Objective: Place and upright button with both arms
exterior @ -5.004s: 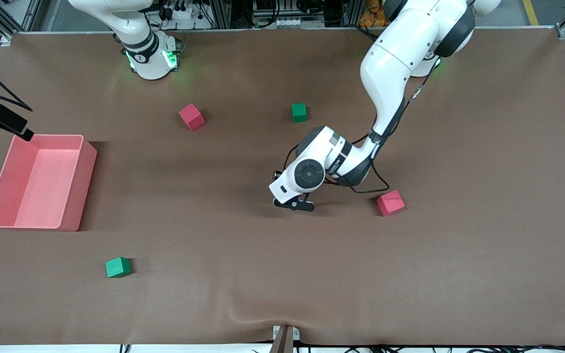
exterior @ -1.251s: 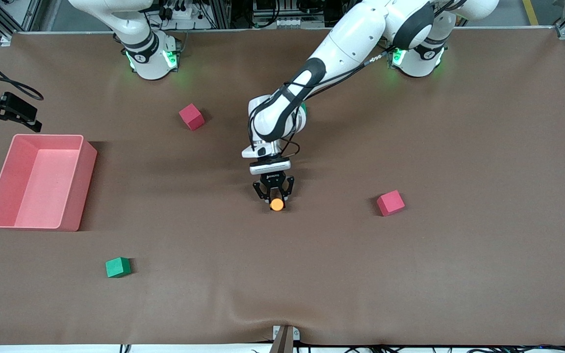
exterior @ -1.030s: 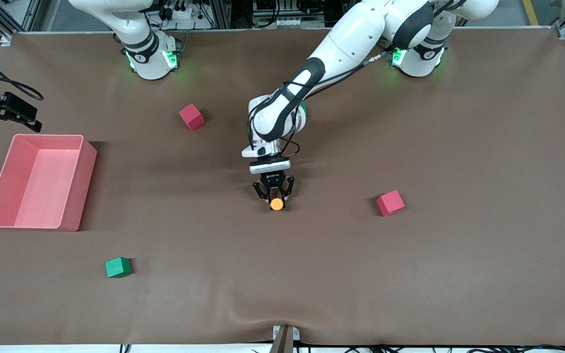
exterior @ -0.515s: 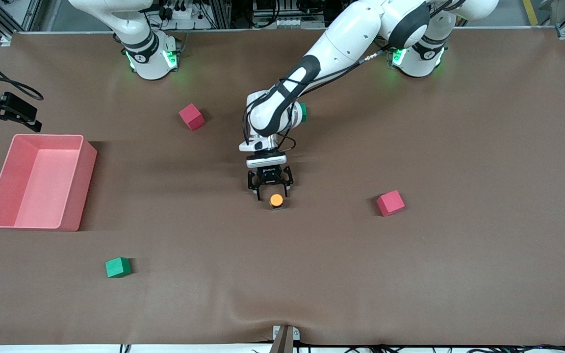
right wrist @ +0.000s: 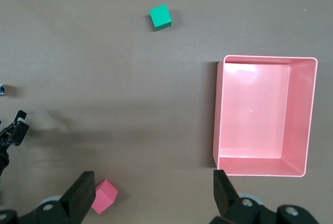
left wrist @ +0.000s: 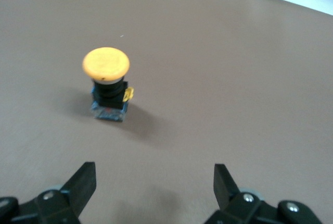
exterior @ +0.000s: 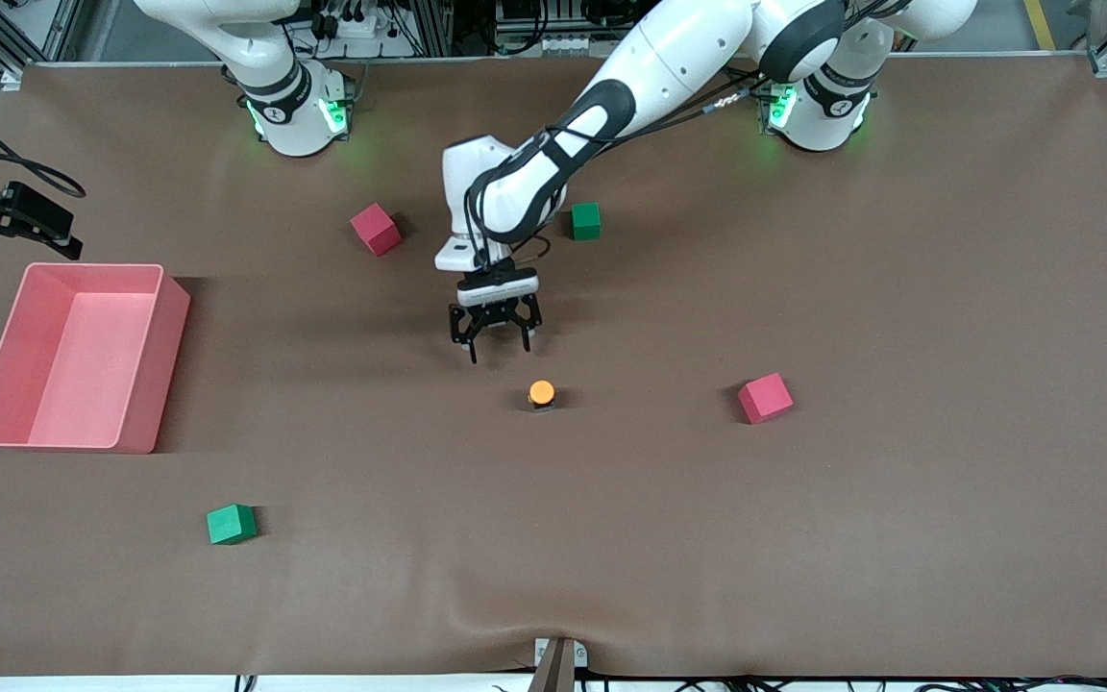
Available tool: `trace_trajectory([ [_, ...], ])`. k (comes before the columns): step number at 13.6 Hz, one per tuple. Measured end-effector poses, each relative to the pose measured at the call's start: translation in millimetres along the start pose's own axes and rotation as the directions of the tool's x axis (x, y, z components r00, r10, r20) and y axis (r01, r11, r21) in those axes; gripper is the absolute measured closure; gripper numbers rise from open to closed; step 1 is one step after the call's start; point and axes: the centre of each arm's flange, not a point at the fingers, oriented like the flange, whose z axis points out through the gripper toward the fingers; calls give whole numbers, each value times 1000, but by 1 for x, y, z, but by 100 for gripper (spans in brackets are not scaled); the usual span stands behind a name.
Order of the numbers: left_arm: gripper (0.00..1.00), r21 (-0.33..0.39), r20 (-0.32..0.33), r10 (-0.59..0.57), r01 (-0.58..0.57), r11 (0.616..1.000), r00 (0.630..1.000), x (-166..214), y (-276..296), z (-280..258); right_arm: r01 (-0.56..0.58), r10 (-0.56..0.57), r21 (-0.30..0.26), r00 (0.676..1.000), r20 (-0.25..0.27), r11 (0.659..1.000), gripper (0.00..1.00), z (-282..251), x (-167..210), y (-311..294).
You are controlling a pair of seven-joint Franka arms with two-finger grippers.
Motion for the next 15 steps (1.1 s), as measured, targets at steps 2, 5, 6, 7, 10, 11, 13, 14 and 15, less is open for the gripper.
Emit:
trace_trajectory([
  [2, 0, 86, 77, -13, 6, 996, 997, 19, 7, -29, 0, 0, 0, 1000, 0, 1000, 0, 0, 0, 0],
  [5, 0, 138, 214, -44, 14, 990, 976, 84, 21, -88, -2, 2, 0, 1000, 0, 1000, 0, 0, 0, 1],
  [6, 0, 143, 276, -61, 22, 990, 959, 121, 23, -113, -2, 2, 0, 1000, 0, 1000, 0, 0, 0, 1],
  [7, 0, 142, 330, -69, 22, 990, 942, 165, 19, -138, -3, 3, 0, 1000, 0, 1000, 0, 0, 0, 2],
  [10, 0, 164, 409, -33, -38, 986, 912, 296, -24, -192, -3, 3, 0, 1000, 0, 1000, 0, 0, 0, 1],
  [11, 0, 163, 422, -23, -51, 985, 906, 332, -42, -203, -3, 3, 0, 1000, 0, 1000, 0, 0, 0, 1],
  [13, 0, 157, 472, -54, -24, 987, 880, 396, -79, -225, -3, 3, 0, 1000, 0, 1000, 0, 0, 0, 1],
  [14, 0, 155, 506, -72, -8, 988, 859, 429, -103, -234, -3, 3, 0, 1000, 0, 1000, 0, 0, 0, 1],
  [15, 0, 154, 533, -83, 1, 988, 842, 464, -132, -240, -2, 2, -1, 1000, 0, 1000, 0, 0, 0, 1],
])
